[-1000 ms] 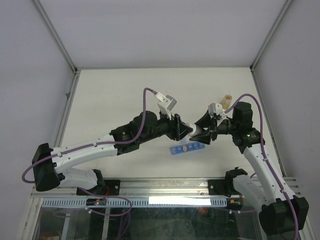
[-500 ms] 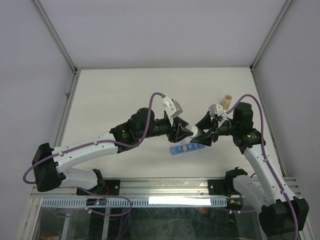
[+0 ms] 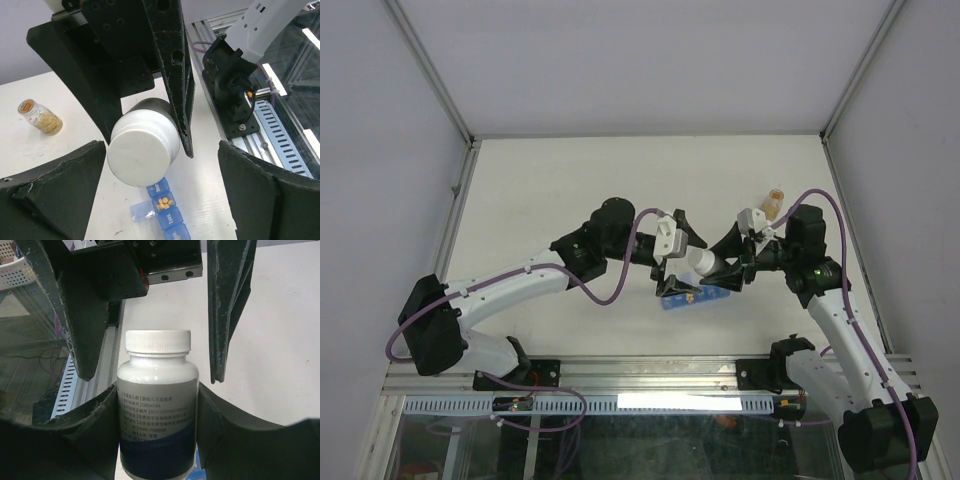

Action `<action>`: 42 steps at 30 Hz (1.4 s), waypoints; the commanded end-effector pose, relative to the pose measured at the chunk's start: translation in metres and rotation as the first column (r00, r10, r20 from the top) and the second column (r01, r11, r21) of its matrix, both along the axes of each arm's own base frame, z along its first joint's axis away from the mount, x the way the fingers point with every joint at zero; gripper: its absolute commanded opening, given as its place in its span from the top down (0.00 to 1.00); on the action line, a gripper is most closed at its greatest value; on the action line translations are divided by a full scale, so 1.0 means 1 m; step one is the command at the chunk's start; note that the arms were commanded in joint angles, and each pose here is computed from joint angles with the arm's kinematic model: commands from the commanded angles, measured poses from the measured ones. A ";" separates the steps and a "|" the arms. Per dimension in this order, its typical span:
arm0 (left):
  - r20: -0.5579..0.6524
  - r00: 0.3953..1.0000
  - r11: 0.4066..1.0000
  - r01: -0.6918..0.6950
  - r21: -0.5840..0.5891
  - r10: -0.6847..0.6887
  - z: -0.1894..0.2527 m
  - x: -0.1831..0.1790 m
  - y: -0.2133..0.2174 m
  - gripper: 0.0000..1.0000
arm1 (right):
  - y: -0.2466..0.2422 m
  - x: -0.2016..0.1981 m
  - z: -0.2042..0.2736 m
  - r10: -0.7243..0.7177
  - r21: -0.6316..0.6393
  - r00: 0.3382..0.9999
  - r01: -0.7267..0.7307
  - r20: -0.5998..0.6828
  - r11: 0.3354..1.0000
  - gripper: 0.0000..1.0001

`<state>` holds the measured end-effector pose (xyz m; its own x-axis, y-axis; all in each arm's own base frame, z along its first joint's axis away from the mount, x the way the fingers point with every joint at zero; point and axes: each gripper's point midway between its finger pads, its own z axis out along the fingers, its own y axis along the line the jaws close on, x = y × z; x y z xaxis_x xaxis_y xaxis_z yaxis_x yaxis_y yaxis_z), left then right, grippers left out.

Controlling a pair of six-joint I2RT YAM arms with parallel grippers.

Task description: Sort the pills into containers

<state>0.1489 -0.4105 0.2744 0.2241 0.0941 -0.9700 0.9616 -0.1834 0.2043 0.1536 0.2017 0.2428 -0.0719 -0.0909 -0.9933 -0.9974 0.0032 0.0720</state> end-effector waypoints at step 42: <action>-0.661 0.599 0.830 -0.554 0.066 0.453 0.048 0.012 0.005 0.48 | 0.001 0.009 0.022 -0.010 0.017 0.994 0.009 0.113 1.000 1.00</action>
